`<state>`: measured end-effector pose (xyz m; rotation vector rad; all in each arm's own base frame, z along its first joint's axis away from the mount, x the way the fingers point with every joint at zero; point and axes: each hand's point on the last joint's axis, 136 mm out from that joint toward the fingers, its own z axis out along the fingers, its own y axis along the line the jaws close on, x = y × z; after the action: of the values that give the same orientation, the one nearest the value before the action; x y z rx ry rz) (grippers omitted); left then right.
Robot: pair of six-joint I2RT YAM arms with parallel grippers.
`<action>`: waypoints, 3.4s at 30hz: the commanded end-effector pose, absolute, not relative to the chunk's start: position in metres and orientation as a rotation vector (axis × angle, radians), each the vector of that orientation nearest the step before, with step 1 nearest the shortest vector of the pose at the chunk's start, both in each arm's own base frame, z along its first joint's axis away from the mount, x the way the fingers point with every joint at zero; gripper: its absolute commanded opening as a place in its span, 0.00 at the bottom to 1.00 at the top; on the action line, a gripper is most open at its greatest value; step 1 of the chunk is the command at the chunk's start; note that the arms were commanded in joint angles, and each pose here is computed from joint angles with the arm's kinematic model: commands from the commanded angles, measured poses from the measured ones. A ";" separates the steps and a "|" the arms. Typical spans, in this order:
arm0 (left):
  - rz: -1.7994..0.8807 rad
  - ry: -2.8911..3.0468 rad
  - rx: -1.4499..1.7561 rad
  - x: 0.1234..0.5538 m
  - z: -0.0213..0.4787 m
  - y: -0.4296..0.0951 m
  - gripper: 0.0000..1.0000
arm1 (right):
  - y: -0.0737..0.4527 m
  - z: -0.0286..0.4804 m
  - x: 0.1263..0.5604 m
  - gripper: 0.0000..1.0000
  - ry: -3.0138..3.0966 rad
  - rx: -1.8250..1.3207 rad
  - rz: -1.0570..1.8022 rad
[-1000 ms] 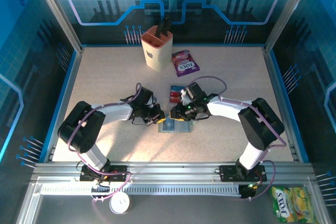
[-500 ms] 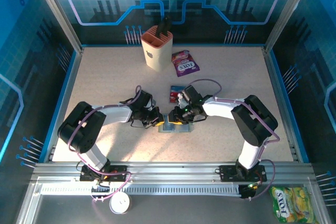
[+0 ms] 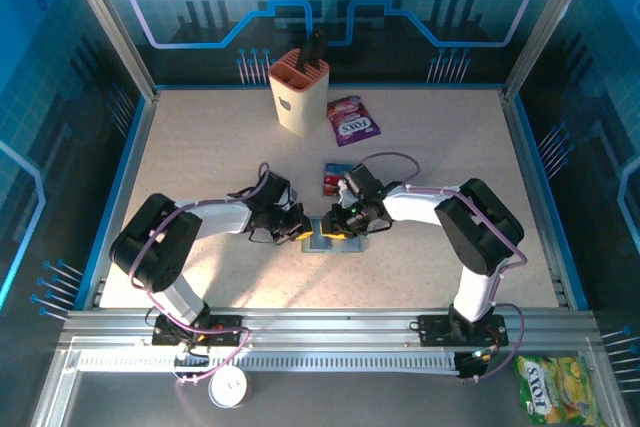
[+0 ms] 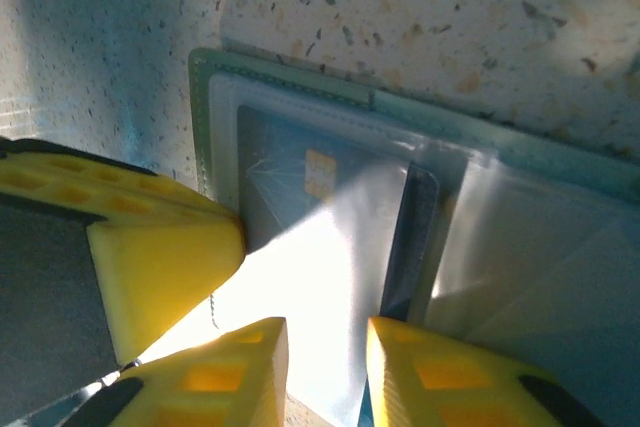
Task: Take the credit cards out of the card holder
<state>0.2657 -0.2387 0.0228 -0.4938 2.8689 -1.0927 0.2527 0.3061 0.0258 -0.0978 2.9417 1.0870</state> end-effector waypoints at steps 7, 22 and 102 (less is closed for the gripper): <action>-1.067 2.889 -0.488 0.261 0.023 -0.235 0.03 | 0.315 0.017 0.250 0.28 2.966 -0.093 1.113; -1.006 2.934 -0.482 0.251 0.014 -0.227 0.05 | 0.302 0.016 0.250 0.32 2.991 -0.087 1.003; -0.926 2.996 -0.433 0.254 0.006 -0.232 0.00 | 0.299 0.020 0.250 0.35 2.987 -0.061 1.053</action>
<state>0.2634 -0.2387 0.0216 -0.4203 2.9371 -0.9924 0.2563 0.2981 0.0269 -0.0876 2.9620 1.0047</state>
